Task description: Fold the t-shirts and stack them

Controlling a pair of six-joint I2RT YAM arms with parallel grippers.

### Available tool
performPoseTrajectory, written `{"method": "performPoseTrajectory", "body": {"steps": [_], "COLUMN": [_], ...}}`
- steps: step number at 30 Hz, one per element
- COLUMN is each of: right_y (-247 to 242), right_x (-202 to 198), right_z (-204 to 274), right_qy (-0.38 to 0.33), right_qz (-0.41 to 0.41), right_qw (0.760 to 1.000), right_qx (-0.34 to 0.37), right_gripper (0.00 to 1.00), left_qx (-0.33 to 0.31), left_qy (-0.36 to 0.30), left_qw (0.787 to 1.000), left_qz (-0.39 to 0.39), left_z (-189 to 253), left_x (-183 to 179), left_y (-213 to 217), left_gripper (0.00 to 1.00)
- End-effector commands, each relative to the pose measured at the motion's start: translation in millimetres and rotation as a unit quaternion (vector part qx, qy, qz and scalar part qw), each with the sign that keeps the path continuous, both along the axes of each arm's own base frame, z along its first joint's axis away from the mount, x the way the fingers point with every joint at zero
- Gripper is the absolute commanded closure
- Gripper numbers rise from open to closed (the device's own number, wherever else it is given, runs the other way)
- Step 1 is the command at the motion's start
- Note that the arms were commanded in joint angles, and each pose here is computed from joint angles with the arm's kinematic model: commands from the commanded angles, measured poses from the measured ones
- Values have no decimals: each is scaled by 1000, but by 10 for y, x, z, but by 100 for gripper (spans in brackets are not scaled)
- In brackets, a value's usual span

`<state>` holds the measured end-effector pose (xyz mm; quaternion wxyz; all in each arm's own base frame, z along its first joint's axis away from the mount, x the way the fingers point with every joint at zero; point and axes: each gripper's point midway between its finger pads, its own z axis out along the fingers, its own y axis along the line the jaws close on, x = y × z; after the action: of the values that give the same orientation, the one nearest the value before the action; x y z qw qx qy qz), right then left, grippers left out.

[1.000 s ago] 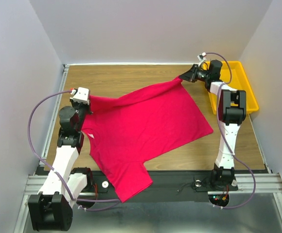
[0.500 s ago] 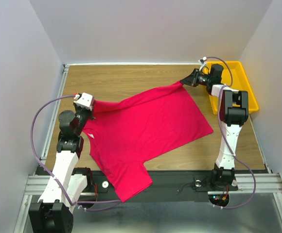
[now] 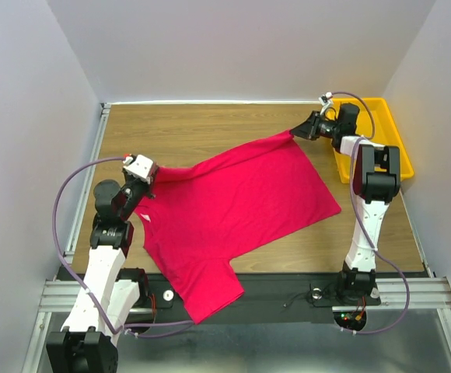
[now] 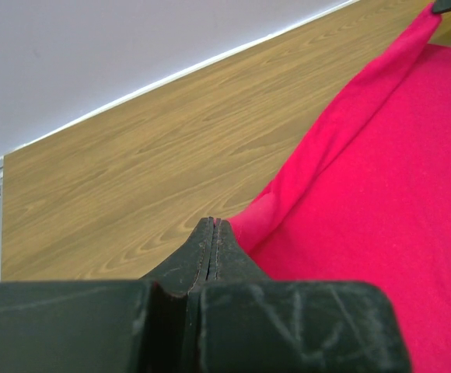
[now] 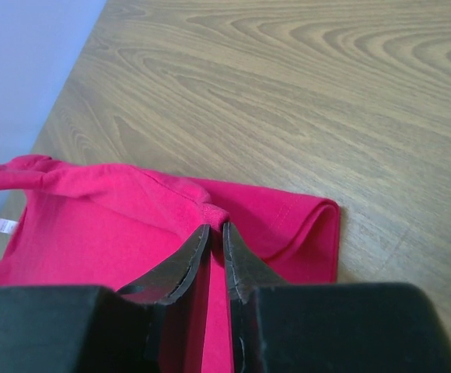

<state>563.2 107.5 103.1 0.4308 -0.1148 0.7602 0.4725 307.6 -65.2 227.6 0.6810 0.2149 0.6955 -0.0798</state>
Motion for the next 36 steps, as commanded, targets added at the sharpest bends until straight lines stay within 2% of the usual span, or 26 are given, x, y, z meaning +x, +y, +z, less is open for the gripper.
{"method": "performPoseTrajectory", "body": {"steps": [1, 20, 26, 31, 36], "right_y": [-74, -200, -211, -227, -249], "right_x": [-31, -87, -129, -188, -254], "right_z": [270, 29, -1, -35, 125], "right_qy": [-41, -20, -19, -19, -40], "right_qz": [-3, -35, -35, -36, -39], "right_qw": [999, 997, 996, 995, 993], "right_qx": [-22, -66, -76, -88, -101], "right_gripper": [82, 78, 77, 71, 62], "left_qx": [11, 31, 40, 40, 40], "left_qy": [-30, -22, -31, -30, -19], "left_qw": [999, 991, 990, 990, 987], "left_qz": [-36, -125, -130, -134, -156], "left_z": [97, -80, -88, -96, -170], "left_x": [-95, -298, -362, -383, -430], "left_y": [-99, -363, -378, -394, -465], "left_gripper": [100, 100, 100, 100, 100]}}
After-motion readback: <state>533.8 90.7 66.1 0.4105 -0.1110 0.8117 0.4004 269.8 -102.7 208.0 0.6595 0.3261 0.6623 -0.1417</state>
